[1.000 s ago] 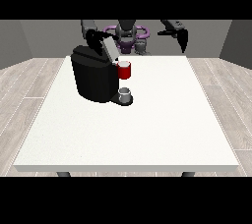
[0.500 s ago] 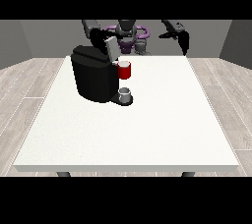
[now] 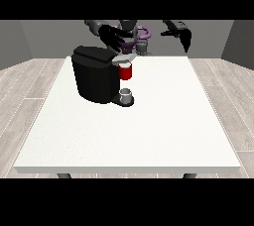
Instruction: Insert the coffee pod into the coffee machine and close the lid
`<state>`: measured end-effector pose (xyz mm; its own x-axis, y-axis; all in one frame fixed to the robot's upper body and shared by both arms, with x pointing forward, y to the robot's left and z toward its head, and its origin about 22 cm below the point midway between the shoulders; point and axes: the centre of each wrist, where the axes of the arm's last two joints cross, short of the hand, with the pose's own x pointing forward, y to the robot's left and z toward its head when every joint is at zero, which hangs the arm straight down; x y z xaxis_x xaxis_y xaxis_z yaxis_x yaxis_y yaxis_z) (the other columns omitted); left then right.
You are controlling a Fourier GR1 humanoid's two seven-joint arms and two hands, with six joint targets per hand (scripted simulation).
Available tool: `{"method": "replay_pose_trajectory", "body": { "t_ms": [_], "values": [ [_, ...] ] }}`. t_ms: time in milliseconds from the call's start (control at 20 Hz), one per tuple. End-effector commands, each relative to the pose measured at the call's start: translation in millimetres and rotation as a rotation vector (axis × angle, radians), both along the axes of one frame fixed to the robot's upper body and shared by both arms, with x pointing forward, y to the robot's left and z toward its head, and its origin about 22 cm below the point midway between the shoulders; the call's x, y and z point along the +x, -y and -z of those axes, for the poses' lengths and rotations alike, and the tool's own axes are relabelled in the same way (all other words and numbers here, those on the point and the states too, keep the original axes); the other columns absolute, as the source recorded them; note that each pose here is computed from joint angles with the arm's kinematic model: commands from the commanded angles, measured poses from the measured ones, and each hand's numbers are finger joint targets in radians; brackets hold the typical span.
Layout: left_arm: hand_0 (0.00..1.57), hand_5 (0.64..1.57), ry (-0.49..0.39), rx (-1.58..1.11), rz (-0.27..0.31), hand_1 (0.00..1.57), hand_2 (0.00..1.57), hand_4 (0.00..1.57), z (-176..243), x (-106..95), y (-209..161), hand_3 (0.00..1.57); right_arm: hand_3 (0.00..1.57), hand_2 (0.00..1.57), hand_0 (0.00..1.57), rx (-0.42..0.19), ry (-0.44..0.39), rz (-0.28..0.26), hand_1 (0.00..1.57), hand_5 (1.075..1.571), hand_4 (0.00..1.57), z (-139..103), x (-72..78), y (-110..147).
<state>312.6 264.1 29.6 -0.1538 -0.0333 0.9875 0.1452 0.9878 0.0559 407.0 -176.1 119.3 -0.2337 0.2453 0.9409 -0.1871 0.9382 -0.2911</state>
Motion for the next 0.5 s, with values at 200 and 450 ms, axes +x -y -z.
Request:
{"method": "replay_pose_trajectory", "body": {
  "t_ms": [200, 450],
  "values": [
    [0.00, 1.571, 0.069, -0.015, 0.025, 0.00, 0.00, 0.14, 8.9, -11.7, 15.0, 0.00, 0.00, 0.00, 0.00, 0.017, 0.054, -0.065, 0.00, 1.571, 0.13, 0.9, 1.7, -20.3],
    [0.00, 1.571, -0.002, -0.034, -0.062, 0.00, 0.00, 0.19, 33.2, -20.5, -2.9, 0.00, 0.00, 0.00, 0.00, 0.072, 0.050, -0.235, 0.00, 1.571, 0.26, 32.2, -28.4, -52.8]
  ]
}}
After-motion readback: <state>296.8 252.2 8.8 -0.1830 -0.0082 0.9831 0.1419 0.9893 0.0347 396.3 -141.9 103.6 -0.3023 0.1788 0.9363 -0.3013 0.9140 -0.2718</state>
